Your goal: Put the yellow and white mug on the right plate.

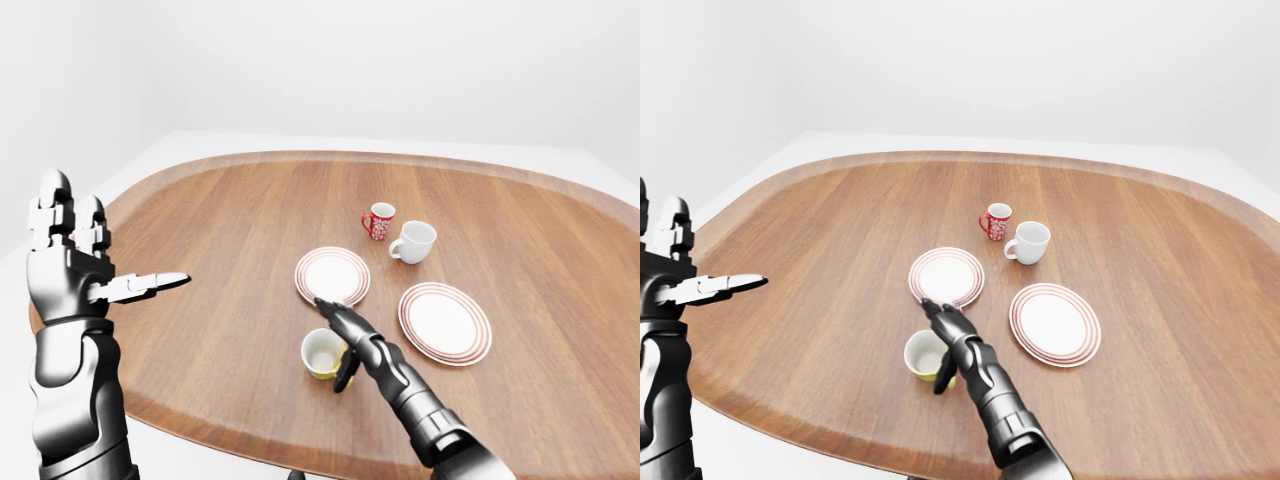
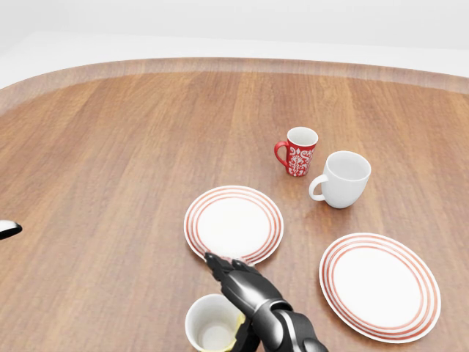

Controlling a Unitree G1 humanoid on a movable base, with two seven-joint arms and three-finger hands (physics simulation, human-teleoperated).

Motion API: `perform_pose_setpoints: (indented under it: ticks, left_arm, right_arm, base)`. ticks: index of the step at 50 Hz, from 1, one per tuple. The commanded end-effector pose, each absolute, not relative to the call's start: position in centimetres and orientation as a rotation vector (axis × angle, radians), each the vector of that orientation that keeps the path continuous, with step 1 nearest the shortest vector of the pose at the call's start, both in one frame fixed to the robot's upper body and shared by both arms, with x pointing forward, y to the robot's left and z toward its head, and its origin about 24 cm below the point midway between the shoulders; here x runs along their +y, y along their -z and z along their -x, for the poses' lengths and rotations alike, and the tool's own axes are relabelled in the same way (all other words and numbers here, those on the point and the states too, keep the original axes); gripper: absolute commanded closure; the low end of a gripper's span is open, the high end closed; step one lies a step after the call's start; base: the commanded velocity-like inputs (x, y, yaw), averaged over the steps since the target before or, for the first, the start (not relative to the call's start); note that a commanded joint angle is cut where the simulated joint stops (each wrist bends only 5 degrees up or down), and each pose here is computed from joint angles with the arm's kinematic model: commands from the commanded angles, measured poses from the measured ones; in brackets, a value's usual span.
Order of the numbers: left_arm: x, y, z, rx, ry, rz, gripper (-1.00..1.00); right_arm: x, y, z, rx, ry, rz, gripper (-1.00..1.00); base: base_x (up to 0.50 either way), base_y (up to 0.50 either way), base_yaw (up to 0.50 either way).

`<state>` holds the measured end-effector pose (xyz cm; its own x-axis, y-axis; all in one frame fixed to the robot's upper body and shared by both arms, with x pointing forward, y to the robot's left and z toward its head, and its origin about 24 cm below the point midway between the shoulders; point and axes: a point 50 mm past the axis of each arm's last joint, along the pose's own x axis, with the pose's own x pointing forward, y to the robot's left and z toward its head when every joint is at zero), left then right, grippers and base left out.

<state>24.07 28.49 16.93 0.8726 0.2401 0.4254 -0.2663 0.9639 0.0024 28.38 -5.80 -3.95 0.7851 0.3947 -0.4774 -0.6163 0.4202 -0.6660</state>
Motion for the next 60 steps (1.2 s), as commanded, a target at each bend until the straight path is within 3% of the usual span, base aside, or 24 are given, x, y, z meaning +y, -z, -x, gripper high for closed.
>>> perform_pose_setpoints:
  ticks: [1, 2, 3, 21, 29, 60]
  left_arm:
    - [28.5, -16.9, -24.1, -0.433, -0.265, -0.061, -1.00]
    - [28.5, -16.8, -24.1, -0.430, -0.265, -0.061, -1.00]
    - [28.5, -16.7, -24.2, -0.427, -0.265, -0.060, -1.00]
    - [28.5, -16.8, -24.1, -0.433, -0.265, -0.060, -1.00]
    - [28.5, -16.8, -24.1, -0.429, -0.265, -0.060, -1.00]
    - [28.5, -16.7, -24.1, -0.428, -0.265, -0.062, -1.00]
  right_arm:
    - [-5.9, 4.2, -28.3, 0.276, -0.643, 0.947, -0.46]
    - [-5.9, 4.1, -28.3, 0.272, -0.644, 0.944, 0.71]
    - [-5.9, 4.1, -28.3, 0.270, -0.644, 0.942, 1.00]
    - [-6.0, 3.8, -28.5, 0.257, -0.627, 0.931, 1.00]
    - [-6.5, 1.5, -29.4, 0.190, -0.613, 0.912, 1.00]
    - [-10.8, -3.4, -32.0, 0.202, -0.455, 0.902, 1.00]
  base:
    - [0.00, 0.00, 0.00]
    - [0.00, 0.00, 0.00]
    - [0.00, 0.00, 0.00]
    - [0.00, 0.00, 0.00]
    - [0.00, 0.00, 0.00]
    - [0.00, 0.00, 0.00]
